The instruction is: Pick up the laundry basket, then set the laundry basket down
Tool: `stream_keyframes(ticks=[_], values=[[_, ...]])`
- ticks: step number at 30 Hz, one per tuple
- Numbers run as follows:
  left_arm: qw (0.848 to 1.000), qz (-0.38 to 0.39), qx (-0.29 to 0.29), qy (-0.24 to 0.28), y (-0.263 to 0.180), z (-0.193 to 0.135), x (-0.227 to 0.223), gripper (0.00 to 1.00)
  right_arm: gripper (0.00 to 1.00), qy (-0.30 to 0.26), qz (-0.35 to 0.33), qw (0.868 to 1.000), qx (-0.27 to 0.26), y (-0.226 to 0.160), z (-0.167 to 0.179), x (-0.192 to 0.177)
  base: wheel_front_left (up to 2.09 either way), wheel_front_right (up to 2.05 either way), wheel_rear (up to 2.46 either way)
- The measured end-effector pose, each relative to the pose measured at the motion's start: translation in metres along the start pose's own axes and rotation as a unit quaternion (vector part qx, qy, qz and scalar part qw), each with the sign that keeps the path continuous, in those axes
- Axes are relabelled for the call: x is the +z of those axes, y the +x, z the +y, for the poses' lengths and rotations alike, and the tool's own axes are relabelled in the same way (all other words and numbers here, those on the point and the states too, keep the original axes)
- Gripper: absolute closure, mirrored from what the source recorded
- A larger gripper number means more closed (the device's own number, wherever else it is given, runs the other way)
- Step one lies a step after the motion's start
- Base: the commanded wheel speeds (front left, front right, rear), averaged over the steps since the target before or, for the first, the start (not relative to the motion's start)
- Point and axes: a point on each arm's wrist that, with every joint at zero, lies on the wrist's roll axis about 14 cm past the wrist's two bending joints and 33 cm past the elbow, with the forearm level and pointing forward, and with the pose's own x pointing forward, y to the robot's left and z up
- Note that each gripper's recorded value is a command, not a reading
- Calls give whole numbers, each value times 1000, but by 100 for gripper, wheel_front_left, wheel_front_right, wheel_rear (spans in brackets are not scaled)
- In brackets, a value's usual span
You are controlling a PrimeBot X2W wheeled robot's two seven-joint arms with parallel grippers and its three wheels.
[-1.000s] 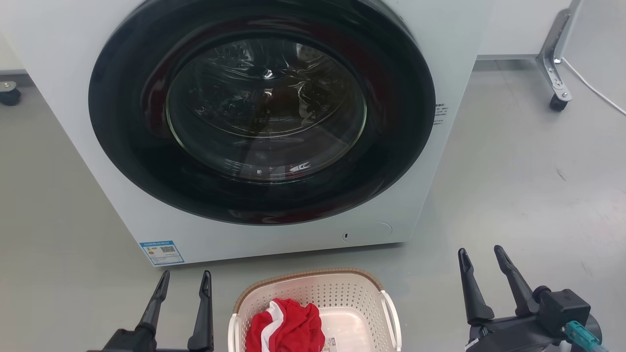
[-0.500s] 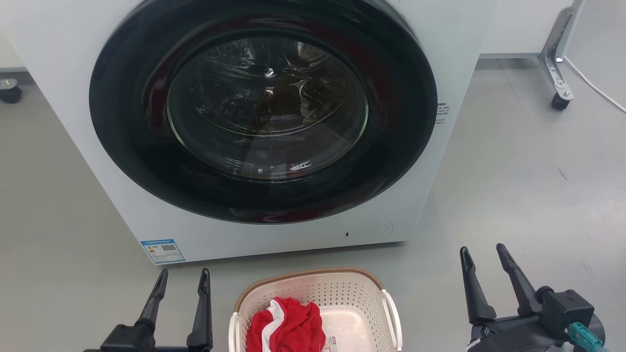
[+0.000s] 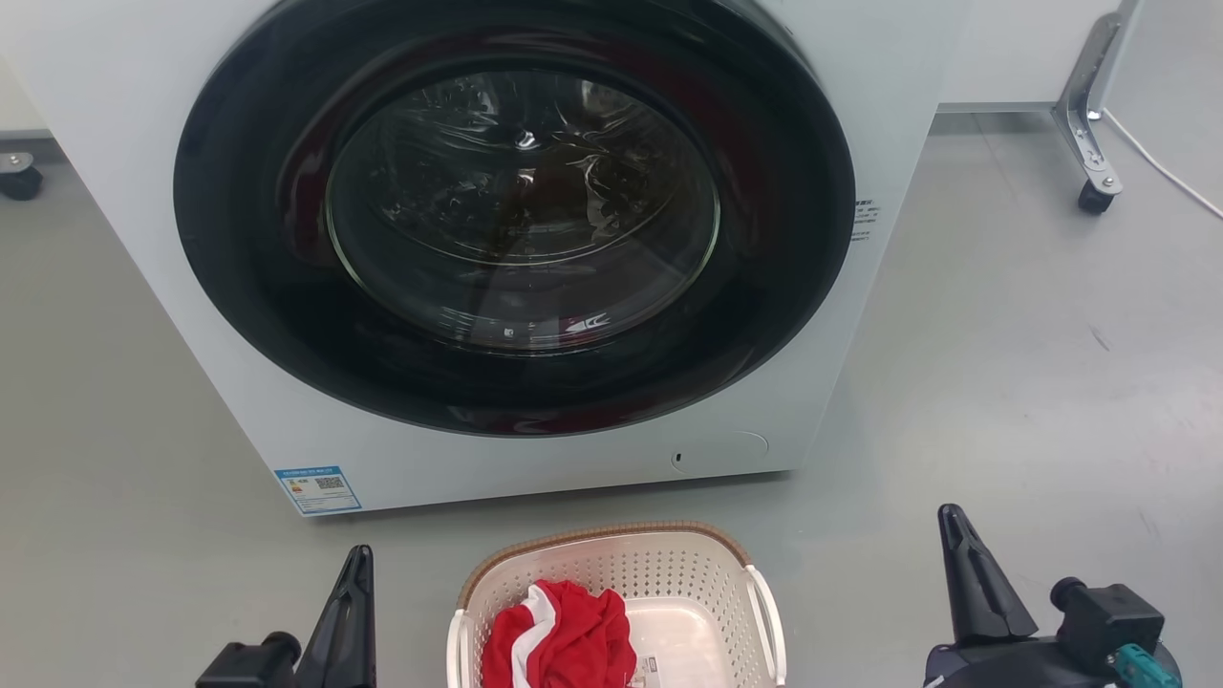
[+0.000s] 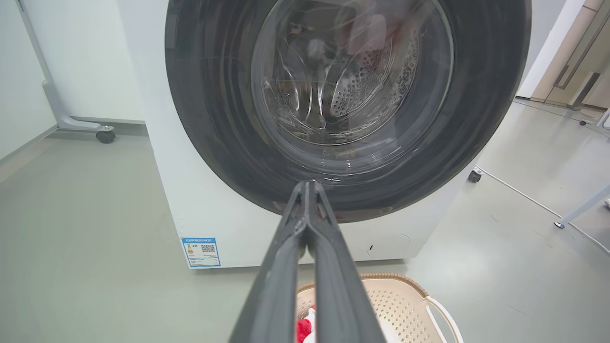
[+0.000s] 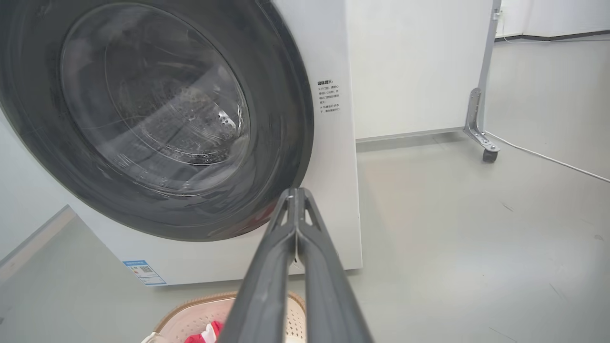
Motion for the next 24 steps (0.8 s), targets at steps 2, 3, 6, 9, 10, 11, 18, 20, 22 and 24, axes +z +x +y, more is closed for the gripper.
stream_keyframes(ticks=[2, 3, 6, 9, 10, 11, 18, 20, 22, 24], values=[[1000, 3, 4, -8, 0, 2, -1, 100, 100, 8, 3, 1000, -6, 1, -3, 0, 0, 0, 0], [1000, 4, 7, -11, 0, 3, -1, 100, 100, 14, 3, 1000, -8, 1, -4, 0, 0, 0, 0], [999, 10, 13, -34, 0, 7, -3, 100, 100, 36, 9, 999, -14, 1, -7, -2, 0, 0, 0], [999, 16, 15, -46, 0, 8, -6, 100, 100, 50, 12, 998, -19, 2, -9, -2, 0, 0, 0], [998, 19, 19, -65, 0, 10, -7, 100, 100, 67, 15, 997, -24, 2, -11, -3, 0, 0, 0], [998, 19, 19, -65, 0, 10, -7, 100, 100, 67, 15, 997, -24, 2, -11, -3, 0, 0, 0], [993, 30, 28, -110, 1, 16, -10, 100, 100, 112, 25, 993, -39, 3, -18, -5, 0, 0, 0], [991, 30, 29, -126, 2, 17, -9, 100, 100, 125, 28, 991, -43, 3, -20, -6, 0, 0, 0], [988, 36, 35, -143, 2, 20, -11, 100, 100, 146, 33, 987, -49, 3, -23, -8, 0, 0, 0], [987, 36, 35, -150, 2, 20, -12, 100, 100, 152, 34, 986, -50, 3, -23, -8, 0, 0, 0]])
